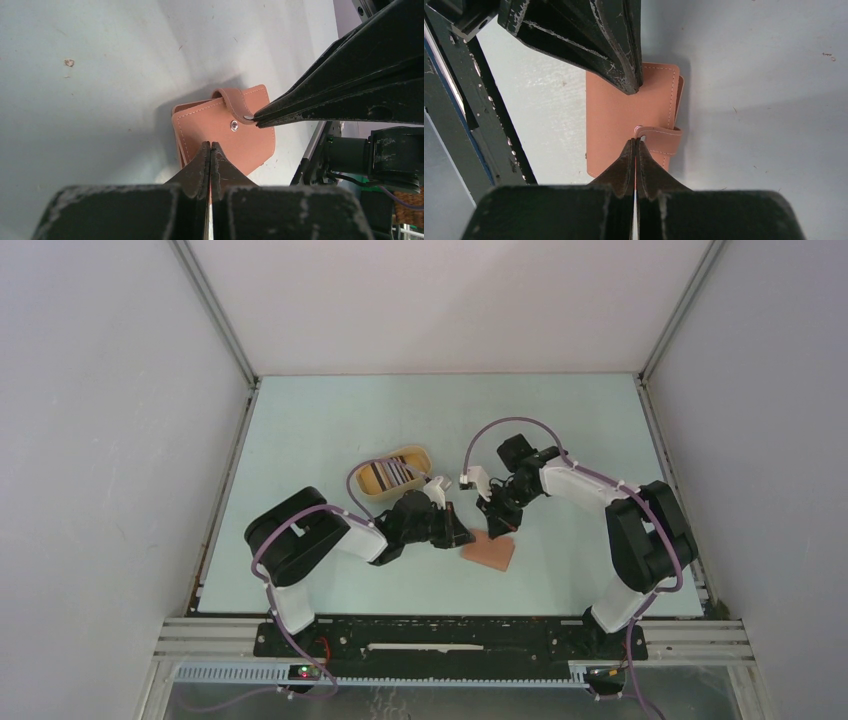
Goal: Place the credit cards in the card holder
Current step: Close the card holder at the center of the board.
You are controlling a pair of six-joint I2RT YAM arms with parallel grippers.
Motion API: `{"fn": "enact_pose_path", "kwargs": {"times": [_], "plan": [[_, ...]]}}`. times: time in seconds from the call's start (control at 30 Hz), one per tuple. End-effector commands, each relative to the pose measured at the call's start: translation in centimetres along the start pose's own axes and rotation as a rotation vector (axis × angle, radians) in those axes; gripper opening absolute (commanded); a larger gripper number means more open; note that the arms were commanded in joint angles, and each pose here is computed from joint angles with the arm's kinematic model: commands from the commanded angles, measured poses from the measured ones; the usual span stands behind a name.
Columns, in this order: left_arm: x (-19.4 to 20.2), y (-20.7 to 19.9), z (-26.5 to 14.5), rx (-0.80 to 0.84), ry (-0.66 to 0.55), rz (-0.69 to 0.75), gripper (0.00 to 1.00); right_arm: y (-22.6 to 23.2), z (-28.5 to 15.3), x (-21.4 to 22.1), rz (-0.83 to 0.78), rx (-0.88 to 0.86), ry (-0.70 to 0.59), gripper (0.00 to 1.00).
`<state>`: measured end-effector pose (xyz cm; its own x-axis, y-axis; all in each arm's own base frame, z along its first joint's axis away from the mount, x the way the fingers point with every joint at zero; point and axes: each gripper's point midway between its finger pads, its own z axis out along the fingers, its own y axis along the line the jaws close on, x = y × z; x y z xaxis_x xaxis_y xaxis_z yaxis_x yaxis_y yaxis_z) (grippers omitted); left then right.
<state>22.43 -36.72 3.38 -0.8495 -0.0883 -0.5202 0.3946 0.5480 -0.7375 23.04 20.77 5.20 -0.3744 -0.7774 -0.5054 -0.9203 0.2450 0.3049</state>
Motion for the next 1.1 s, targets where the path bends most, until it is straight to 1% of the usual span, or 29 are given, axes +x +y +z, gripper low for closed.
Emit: {"fn": "enact_pose_path", "kwargs": {"times": [0.0, 0.47, 0.73, 1.07], "plan": [[-0.5, -0.6, 0.0, 0.027, -0.024, 0.016, 0.0, 0.1, 0.4, 0.2, -0.019, 0.0, 0.014, 0.0], [-0.6, -0.8, -0.3, 0.042, -0.039, 0.006, 0.0, -0.1, 1.3, 0.9, -0.072, 0.041, 0.066, 0.0], [-0.6, -0.8, -0.3, 0.048, -0.039, 0.007, 0.0, -0.6, 1.1, 0.4, -0.07, 0.083, 0.053, 0.0], [-0.7, -0.8, -0.3, 0.048, -0.04, 0.007, 0.0, 0.1, 1.6, 0.7, -0.104, 0.063, 0.074, 0.0]]}}
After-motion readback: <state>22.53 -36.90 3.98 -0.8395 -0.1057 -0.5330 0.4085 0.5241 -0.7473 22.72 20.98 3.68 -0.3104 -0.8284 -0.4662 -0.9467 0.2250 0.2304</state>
